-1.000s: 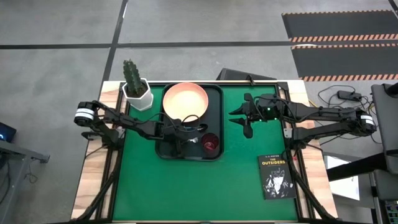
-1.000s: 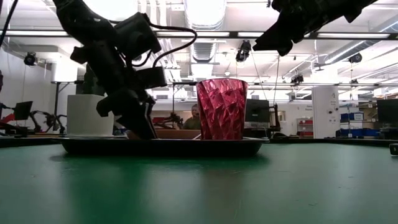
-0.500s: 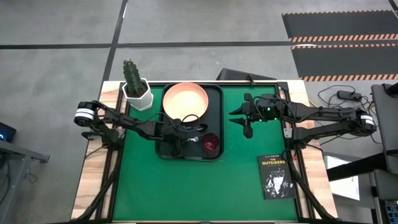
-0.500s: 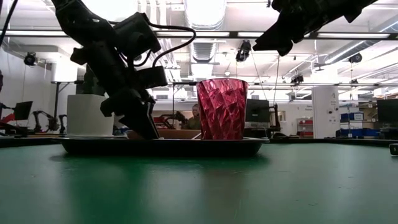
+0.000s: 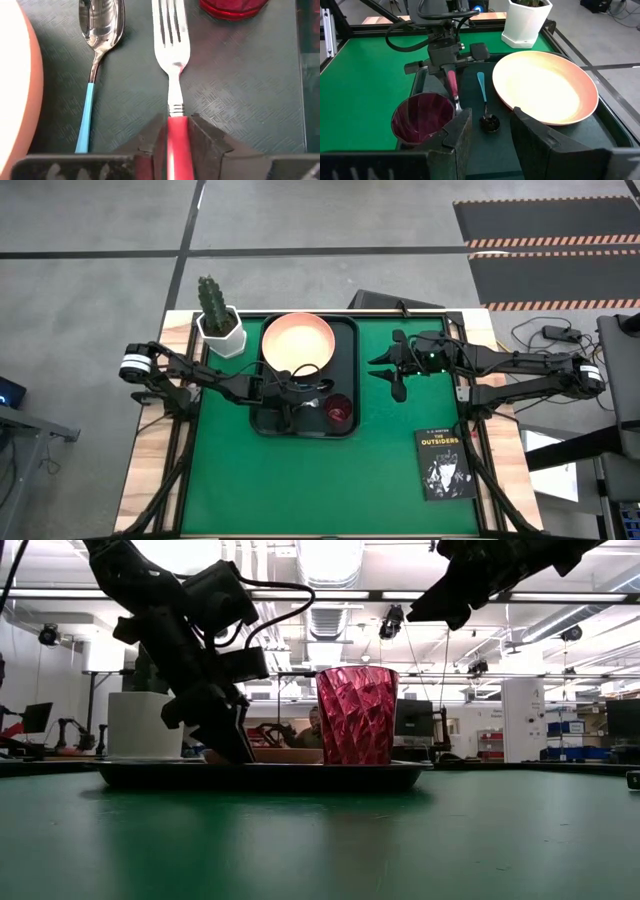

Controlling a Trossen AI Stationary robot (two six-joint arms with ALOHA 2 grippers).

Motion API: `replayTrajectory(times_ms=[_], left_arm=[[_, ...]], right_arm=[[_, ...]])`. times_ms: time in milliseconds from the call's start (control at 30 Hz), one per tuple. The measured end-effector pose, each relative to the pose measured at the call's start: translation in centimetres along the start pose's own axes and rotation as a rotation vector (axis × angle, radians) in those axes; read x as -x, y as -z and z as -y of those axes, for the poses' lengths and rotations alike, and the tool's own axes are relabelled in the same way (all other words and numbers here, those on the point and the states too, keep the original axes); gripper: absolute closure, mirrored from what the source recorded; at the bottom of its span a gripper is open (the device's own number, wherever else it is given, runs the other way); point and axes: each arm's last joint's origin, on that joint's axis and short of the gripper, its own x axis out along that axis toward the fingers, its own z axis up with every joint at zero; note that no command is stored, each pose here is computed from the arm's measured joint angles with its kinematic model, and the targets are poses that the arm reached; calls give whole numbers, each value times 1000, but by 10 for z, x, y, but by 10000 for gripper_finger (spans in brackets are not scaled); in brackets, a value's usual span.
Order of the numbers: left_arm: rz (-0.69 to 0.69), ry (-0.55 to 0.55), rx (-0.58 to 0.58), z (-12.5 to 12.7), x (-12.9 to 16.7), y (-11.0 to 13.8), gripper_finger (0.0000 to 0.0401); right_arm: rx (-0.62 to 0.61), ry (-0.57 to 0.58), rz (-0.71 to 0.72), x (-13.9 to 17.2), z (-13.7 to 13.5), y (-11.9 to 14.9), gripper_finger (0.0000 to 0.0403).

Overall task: Pick and place plate/cup/fork/spoon on tray
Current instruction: Put the pink fork to the bottom of the blue spoon on the black serving tray

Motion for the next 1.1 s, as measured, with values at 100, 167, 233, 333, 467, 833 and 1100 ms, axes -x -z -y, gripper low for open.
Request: replayTrajectory(times_ms=[100,167,233,333,467,833,1100], left_arm=[[1,0,-2,0,0,0,318],[1,0,-1,0,0,0,309],[1,0,-3,0,0,0,303],[3,2,-7,0,5,-2,301],[-20,21,-18,1,24,-8,301],[-160,214,49,13,44,32,359],[-145,141,46,11,37,43,394]], right_arm=[[0,0,0,0,0,0,280],[0,0,0,0,0,0,280],[0,0,0,0,0,0,280],[0,0,0,0,0,0,280],[0,0,0,0,0,0,280],[-1,0,-2,0,0,1,280],[-2,-1,-3,0,0,1,280]])
